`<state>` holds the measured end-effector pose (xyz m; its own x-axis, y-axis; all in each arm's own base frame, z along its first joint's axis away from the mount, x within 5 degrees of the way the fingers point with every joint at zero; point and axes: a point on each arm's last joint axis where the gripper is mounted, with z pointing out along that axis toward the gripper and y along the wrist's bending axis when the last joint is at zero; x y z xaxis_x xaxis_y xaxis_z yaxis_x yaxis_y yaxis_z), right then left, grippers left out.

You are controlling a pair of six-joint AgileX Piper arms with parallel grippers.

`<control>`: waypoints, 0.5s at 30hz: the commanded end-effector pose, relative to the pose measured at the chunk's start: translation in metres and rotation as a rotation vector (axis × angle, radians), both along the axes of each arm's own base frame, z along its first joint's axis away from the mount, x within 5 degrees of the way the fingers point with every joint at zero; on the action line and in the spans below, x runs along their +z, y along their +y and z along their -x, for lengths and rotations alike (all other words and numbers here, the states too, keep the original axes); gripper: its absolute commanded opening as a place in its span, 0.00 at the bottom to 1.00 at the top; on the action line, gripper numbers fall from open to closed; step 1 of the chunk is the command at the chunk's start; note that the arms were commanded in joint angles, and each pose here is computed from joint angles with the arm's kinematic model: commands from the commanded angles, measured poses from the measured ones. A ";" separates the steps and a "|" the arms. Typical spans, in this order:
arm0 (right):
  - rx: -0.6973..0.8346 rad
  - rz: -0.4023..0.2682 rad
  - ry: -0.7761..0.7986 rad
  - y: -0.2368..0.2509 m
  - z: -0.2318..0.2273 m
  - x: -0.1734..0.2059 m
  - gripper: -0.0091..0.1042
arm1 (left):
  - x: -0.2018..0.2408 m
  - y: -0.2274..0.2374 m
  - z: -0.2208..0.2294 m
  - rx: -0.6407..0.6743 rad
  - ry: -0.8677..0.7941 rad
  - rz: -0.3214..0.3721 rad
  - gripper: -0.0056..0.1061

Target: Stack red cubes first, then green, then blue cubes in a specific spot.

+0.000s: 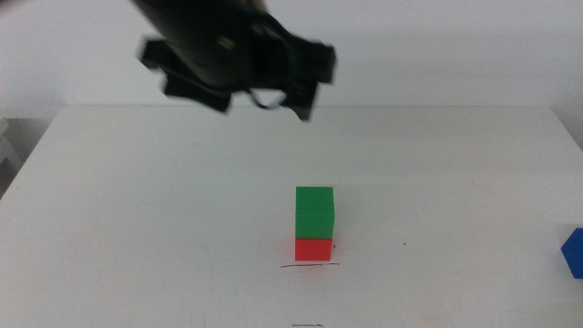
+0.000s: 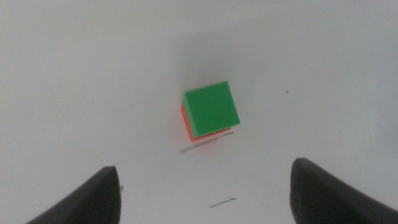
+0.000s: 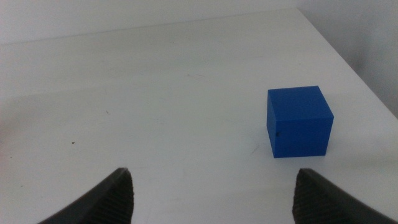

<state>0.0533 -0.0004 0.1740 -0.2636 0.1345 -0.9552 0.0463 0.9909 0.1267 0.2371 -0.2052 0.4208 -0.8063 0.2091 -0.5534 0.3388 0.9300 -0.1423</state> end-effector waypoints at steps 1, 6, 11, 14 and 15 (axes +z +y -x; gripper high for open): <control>-0.006 0.020 -0.088 -0.001 -0.001 0.010 0.66 | 0.035 0.030 0.028 -0.074 -0.090 -0.019 0.88; -0.006 0.020 -0.088 -0.001 -0.001 0.010 0.66 | 0.058 0.079 0.056 -0.189 -0.200 -0.015 0.88; -0.006 0.020 -0.088 -0.001 -0.001 0.010 0.66 | 0.072 0.118 0.076 -0.273 -0.281 0.060 0.88; -0.006 0.020 -0.088 -0.001 -0.001 0.010 0.66 | 0.075 0.130 0.079 -0.314 -0.328 0.120 0.88; -0.006 0.020 -0.088 -0.001 -0.001 0.010 0.66 | 0.077 0.131 0.080 -0.332 -0.339 0.154 0.88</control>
